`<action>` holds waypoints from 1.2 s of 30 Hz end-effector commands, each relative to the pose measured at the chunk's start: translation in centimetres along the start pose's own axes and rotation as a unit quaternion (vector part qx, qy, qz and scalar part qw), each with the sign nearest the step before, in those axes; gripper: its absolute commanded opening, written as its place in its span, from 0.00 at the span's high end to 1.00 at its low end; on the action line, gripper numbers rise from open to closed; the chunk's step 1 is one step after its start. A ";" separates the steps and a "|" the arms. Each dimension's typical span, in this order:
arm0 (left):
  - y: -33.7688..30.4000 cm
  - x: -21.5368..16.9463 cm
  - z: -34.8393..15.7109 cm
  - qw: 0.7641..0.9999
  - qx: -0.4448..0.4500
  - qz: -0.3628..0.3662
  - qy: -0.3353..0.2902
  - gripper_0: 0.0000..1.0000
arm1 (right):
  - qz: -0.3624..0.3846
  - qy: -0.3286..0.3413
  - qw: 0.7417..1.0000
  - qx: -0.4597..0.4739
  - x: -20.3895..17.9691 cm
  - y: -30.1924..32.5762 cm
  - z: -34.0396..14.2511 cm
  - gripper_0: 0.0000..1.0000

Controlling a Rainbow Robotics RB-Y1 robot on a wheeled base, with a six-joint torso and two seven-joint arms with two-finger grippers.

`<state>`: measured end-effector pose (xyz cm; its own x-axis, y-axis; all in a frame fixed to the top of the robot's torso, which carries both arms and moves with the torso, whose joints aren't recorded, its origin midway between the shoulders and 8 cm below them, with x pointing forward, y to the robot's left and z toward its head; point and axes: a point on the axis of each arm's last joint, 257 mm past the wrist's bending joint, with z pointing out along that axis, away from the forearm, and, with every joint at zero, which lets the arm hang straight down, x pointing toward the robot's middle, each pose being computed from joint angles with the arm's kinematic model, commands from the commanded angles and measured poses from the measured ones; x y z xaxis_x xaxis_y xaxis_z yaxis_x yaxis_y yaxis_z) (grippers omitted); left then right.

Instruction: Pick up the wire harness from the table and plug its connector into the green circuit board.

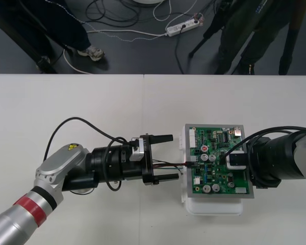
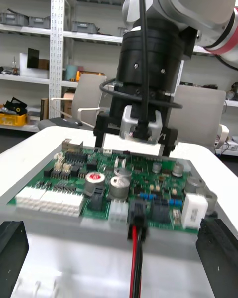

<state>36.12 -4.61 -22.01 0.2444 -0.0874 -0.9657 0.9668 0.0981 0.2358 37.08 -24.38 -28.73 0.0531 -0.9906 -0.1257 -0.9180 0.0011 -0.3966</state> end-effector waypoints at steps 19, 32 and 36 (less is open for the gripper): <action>4.1 -1.7 -14.6 0.991 -0.029 0.060 0.116 0.00 | -0.014 -0.060 0.998 -0.002 3.0 -4.4 -6.4 0.00; 4.6 -6.9 -19.1 0.989 -0.011 0.029 0.142 0.00 | 0.048 -0.219 0.974 -0.023 0.1 -5.3 -12.0 0.00; 4.9 -8.1 -19.7 0.989 -0.006 0.017 0.145 0.00 | 0.047 -0.260 0.964 -0.036 -1.5 -4.8 -13.2 0.00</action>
<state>39.12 14.91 -17.10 0.2232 0.1990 -0.9542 0.9497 0.1762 0.2589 35.45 -24.02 -17.36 0.0755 -0.7833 -0.6171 -0.9687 0.0892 -0.2318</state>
